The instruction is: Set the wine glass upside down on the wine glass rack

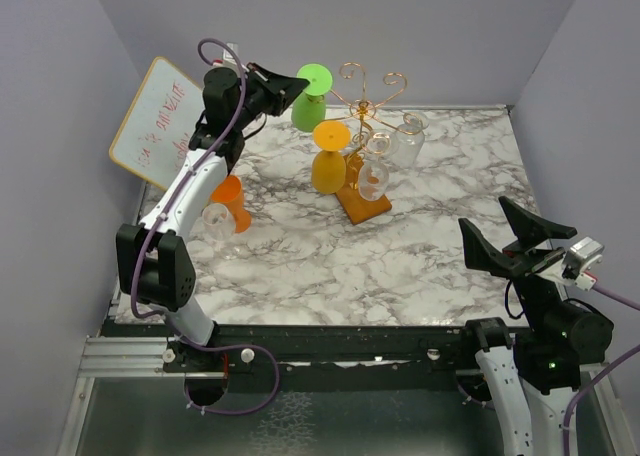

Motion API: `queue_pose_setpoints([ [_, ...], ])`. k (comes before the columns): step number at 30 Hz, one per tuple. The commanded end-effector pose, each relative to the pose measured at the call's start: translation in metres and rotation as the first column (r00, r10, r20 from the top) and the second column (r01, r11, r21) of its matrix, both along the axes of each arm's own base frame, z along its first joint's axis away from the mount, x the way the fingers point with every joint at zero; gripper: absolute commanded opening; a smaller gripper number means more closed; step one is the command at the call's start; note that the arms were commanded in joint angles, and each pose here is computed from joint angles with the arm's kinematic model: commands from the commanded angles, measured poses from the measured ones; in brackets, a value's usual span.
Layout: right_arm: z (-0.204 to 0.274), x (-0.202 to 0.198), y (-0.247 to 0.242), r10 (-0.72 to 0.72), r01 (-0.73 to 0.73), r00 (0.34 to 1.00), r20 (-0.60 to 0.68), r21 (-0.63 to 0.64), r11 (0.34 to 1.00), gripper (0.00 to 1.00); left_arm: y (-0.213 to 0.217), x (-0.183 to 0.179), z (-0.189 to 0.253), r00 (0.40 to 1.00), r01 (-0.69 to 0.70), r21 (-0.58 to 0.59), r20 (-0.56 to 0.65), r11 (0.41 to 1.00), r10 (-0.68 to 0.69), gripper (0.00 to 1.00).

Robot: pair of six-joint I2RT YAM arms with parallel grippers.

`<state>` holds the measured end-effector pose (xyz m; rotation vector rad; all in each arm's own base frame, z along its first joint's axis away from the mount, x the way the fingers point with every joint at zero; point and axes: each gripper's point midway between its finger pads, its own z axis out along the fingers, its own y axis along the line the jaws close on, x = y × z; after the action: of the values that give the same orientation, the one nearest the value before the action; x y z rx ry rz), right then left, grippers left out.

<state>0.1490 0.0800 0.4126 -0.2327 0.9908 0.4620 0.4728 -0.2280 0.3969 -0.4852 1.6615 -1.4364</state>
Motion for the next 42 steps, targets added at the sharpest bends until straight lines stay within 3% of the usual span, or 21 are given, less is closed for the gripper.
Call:
queue_pose_setpoints([
  [1,-0.002,0.001,0.004,0.028,-0.028,1.0,-0.004,0.002,1.0,0.88,0.008,-0.009,0.006,1.0,-0.01,0.004,0.021,1.0,0.01,0.0],
  [13,-0.001,0.001,0.005,0.034,-0.034,0.999,-0.009,0.013,0.999,0.88,0.02,-0.028,-0.005,1.0,-0.026,0.059,-0.001,0.998,0.026,0.0],
  [23,-0.004,0.003,0.001,0.018,-0.017,0.999,-0.032,0.03,0.999,0.87,0.015,-0.03,-0.035,0.997,0.053,0.098,-0.069,0.994,-0.046,0.14],
  [28,-0.007,0.005,-0.001,0.004,-0.002,0.999,-0.05,0.036,0.999,0.87,0.017,-0.037,-0.028,0.998,0.055,0.121,-0.047,0.991,-0.05,0.3],
  [34,-0.014,0.01,-0.003,-0.006,0.01,0.996,-0.09,0.046,0.999,0.87,0.036,-0.056,-0.036,0.998,-0.015,0.245,-0.051,0.969,0.029,0.62],
  [38,-0.03,0.021,-0.004,-0.001,0.016,0.98,-0.198,0.075,0.997,0.88,0.067,-0.076,-0.068,0.983,-0.1,0.404,-0.102,0.909,0.153,0.8],
  [42,-0.044,0.034,-0.001,0.023,0.007,0.956,-0.293,0.102,0.995,0.9,0.101,-0.1,-0.099,0.96,-0.144,0.582,-0.116,0.8,0.257,0.91],
])
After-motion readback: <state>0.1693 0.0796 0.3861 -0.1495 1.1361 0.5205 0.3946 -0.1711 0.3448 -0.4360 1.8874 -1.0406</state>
